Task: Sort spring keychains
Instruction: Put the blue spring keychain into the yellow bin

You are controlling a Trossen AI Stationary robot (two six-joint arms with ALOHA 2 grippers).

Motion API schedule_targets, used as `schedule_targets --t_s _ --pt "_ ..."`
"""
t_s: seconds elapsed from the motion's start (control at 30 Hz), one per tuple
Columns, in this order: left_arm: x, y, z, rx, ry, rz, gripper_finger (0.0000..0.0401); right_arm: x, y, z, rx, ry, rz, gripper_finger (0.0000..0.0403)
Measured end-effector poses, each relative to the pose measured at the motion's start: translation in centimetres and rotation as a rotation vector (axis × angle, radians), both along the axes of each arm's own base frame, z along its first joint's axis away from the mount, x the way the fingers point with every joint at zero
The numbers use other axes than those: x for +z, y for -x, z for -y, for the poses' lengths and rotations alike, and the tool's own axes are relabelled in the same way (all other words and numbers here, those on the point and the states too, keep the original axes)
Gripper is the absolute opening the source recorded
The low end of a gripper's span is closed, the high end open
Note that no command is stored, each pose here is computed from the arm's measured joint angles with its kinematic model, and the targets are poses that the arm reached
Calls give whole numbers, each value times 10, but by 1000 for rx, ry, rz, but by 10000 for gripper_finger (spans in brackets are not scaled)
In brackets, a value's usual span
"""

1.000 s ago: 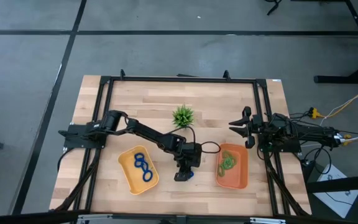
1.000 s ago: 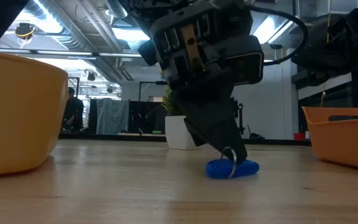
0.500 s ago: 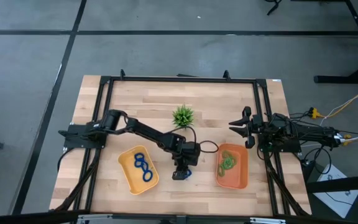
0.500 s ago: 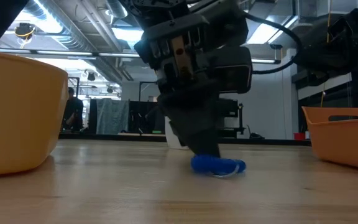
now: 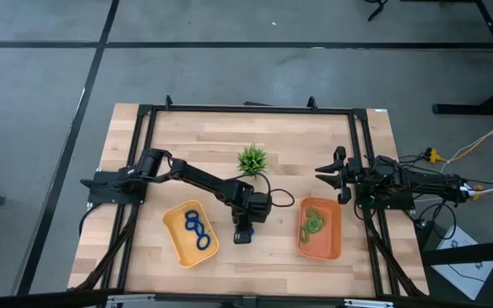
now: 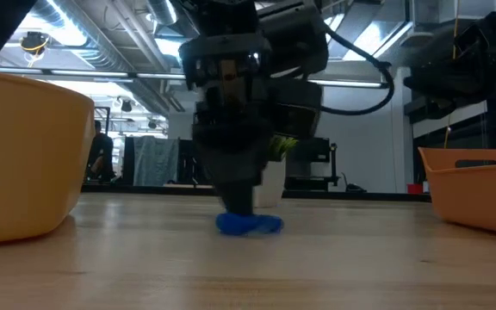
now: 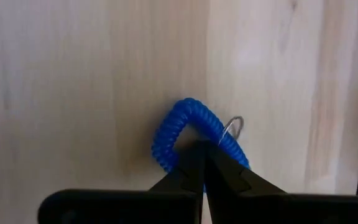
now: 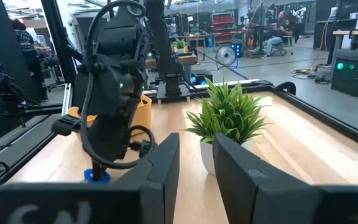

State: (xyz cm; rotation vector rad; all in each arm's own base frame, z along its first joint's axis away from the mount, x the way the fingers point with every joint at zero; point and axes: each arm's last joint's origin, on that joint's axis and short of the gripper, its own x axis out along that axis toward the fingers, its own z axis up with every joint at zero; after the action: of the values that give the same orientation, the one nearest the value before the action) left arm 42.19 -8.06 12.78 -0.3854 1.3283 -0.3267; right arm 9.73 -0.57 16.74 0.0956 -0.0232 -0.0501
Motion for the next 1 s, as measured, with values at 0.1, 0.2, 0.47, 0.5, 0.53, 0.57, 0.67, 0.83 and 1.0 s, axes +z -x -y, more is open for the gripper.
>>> schedule_targets --t_s 0.1,0.2,0.47,0.5,0.53,0.57,0.67,0.83,1.0 --pt "2 6 -2 19 -36 -50 3 0 0 0 0 0 0 97" --pt "6 13 -4 41 -105 -112 2 0 0 0 0 0 0 97" --pt "16 30 -10 96 -231 -234 2 0 0 0 0 0 0 97" --pt "17 32 -11 99 -247 -237 2 0 0 0 0 0 0 97" --pt "19 32 -11 104 -258 -233 2 0 0 0 0 0 -1 97" --pt "20 32 -11 108 -261 -233 3 0 0 0 0 0 -1 97" --pt "20 33 -10 118 -270 -245 7 0 0 0 0 0 -1 97" --pt "22 33 -9 154 -246 -253 22 0 0 0 0 0 0 97" --pt "32 36 -9 172 -224 -255 41 0 0 0 0 0 -1 97"
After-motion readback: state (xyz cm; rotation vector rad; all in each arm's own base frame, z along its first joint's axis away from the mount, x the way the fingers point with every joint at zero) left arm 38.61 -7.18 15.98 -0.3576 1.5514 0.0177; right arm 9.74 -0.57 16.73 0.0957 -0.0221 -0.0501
